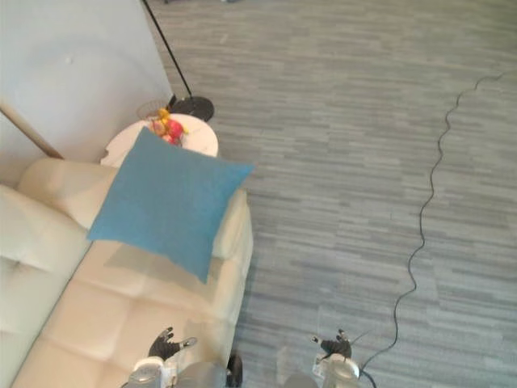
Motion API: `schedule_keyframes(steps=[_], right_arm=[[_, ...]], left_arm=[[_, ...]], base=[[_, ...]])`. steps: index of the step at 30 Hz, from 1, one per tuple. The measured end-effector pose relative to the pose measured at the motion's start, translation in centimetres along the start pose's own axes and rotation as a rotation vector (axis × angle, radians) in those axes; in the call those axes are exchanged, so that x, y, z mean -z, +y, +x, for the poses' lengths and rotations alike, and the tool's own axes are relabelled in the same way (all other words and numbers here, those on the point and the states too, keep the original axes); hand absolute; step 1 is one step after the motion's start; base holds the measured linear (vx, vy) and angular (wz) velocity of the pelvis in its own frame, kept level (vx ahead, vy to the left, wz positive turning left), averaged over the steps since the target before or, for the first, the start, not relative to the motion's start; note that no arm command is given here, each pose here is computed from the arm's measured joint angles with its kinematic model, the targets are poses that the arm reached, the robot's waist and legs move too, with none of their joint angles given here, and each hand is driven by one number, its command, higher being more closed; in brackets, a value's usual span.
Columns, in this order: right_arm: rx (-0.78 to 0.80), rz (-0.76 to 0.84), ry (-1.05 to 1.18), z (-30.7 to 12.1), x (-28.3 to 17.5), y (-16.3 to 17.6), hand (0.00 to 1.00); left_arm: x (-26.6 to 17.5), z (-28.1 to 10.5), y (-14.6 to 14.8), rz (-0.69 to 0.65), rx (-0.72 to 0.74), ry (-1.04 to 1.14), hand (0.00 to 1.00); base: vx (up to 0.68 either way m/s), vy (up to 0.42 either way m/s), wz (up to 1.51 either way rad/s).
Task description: Pick up cushions and gather them together orderly.
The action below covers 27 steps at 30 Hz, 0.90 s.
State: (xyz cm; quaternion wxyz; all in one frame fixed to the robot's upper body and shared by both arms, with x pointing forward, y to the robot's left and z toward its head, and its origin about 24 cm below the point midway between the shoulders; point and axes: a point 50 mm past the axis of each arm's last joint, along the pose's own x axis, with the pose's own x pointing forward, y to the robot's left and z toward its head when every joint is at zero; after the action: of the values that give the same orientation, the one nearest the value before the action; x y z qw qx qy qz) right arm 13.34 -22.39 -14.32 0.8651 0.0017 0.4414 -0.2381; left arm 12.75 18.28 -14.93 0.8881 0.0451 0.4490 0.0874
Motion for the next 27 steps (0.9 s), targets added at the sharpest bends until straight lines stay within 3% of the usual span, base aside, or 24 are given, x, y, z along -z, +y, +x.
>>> schedule_keyframes(steps=[5,8,14,27], right_arm=[[-0.019,-0.045,-0.022,0.2,-0.7,0.1,0.00],[0.003,-0.060,-0.040,0.6,-1.6,-0.9,0.00],[0.010,-0.062,0.064,-0.1,1.6,-1.4,0.00],[0.022,0.015,0.062,-0.2,1.8,-1.2,0.00]], left_arm=[[0.2,0.0,0.5,-0.004,-0.014,0.005,0.00],[1.3,-0.4,-1.1,-0.036,0.018,0.046,0.00],[0.7,-0.2,-1.2,-0.040,0.016,0.032,0.00],[0.4,-0.1,-0.3,-0.057,-0.005,0.018,0.00]], base=[[0.27,-0.313,0.23],[0.27,-0.352,-0.10],[0.22,-0.240,0.46],[0.20,0.025,0.61]])
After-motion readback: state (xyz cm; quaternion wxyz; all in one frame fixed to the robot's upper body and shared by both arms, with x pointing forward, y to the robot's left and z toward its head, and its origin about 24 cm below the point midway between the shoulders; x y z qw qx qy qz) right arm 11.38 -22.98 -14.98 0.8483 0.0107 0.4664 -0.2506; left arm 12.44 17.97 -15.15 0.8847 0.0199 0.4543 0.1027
